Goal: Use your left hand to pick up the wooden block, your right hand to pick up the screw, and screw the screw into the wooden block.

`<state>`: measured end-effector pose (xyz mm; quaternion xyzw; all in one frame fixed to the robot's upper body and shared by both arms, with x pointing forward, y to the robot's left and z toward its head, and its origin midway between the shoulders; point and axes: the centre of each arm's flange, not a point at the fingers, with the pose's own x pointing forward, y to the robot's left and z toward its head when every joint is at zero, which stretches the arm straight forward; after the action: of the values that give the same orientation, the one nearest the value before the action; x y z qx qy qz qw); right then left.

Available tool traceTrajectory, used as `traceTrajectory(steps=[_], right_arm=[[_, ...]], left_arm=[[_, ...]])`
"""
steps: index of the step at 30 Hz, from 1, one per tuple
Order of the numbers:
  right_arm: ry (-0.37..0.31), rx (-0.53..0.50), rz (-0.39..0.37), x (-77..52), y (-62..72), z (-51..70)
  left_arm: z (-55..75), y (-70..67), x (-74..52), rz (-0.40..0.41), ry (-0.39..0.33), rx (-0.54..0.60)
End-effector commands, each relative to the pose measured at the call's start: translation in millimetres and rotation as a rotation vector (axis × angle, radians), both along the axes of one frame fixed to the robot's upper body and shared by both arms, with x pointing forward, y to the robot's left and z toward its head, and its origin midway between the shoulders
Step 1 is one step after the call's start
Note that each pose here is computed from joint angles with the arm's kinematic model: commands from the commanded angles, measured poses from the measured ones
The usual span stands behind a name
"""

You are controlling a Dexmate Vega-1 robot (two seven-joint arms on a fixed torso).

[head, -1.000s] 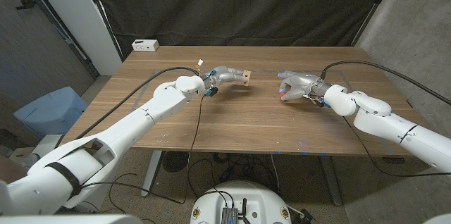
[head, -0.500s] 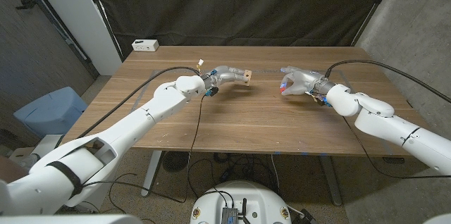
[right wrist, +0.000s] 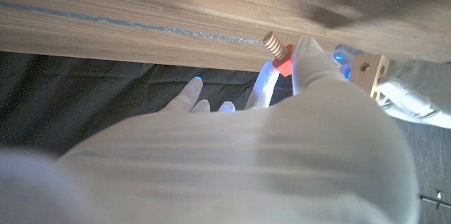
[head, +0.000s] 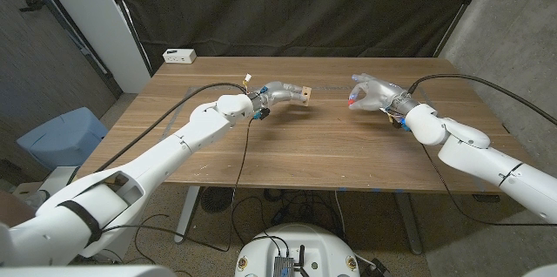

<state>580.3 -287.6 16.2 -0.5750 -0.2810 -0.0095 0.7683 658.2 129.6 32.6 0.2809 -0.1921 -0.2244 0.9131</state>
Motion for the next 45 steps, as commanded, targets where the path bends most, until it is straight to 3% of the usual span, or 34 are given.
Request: traceTrajectory(steps=[1, 17, 25, 45], right_arm=[[-0.026, 0.151, 0.009, -12.6, -1.6, 5.5], [-0.043, 0.344, 0.056, -22.7, 2.8, 13.5], [-0.061, 0.438, 0.086, -25.0, 3.0, 17.8], [-0.05, 0.7, 0.243, -11.2, 9.0, 16.5]], left_arm=[[3.0, -3.1, 0.2, -0.011, -0.02, -0.01], [6.4, -8.7, 10.6, -0.039, -0.027, -0.006], [6.4, -18.4, 17.6, -0.057, -0.018, -0.004], [10.7, -31.8, 24.6, -0.08, -0.045, -0.002]])
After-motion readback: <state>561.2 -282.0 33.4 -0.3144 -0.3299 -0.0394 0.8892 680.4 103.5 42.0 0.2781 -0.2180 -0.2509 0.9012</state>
